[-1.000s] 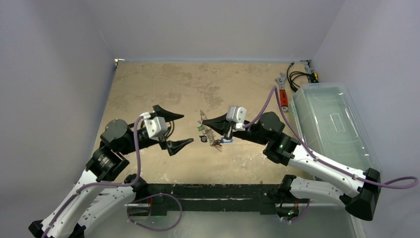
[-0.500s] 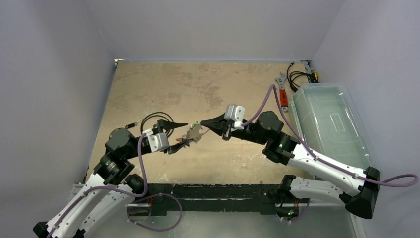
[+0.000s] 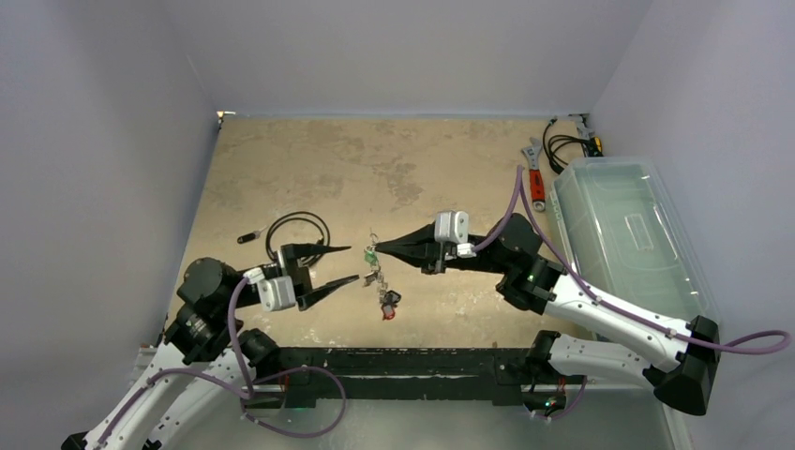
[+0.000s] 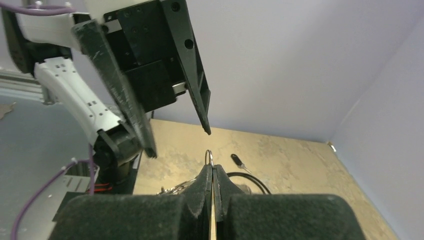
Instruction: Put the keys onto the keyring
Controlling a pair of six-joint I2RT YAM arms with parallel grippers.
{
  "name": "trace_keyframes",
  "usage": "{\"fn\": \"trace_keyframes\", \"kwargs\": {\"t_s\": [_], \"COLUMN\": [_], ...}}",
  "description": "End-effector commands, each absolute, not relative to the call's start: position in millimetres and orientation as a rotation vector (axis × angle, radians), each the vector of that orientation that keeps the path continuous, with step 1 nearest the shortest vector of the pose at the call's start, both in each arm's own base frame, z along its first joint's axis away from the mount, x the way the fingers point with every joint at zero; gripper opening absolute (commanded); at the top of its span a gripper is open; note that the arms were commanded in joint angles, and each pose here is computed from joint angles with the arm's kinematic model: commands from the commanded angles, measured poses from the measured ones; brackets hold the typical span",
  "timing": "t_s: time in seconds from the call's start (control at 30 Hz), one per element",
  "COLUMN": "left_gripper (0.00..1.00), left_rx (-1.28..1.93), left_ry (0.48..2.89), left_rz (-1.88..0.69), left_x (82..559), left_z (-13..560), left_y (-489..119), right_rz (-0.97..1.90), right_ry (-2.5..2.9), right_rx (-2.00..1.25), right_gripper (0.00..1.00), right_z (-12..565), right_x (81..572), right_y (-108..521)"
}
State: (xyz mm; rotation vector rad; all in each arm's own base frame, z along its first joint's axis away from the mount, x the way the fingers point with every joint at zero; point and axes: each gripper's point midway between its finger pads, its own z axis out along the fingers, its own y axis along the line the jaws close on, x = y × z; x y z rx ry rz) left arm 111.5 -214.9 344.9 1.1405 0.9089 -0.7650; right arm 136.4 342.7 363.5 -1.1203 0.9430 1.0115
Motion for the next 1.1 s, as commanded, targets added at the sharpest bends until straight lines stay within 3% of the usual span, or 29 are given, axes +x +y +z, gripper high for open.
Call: {"fn": "trace_keyframes", "kwargs": {"t_s": [0.0,0.23,0.73,1.07], "left_gripper": [0.43,0.38,0.45,0.26], "left_rx": [1.159,1.188,1.187,1.187], "left_ry": [0.804,0.862,0.870,0.890], "left_rz": [-0.799,-0.883,-1.009,-1.012], "left_x": [98.9,105.2,97.8,102.1], "left_z": [367.7,350.8,338.5,333.9], "left_y": [-218.4,-232.1,-240.5,-243.0], "right_rz": [1.078,1.128,1.107,1.139], "right_ry": [0.771,0.720,0.709,0.698], "right_rx": [-1.127,-1.153,-1.064,-1.061], "right_gripper": [0.00,0.00,0.00,0.00], "right_z": [396.6,403.2,417.4,420.9], "right_x": [113.7,103.3,113.5,110.5], "right_y": [338.4,340.5,340.0,341.7]}}
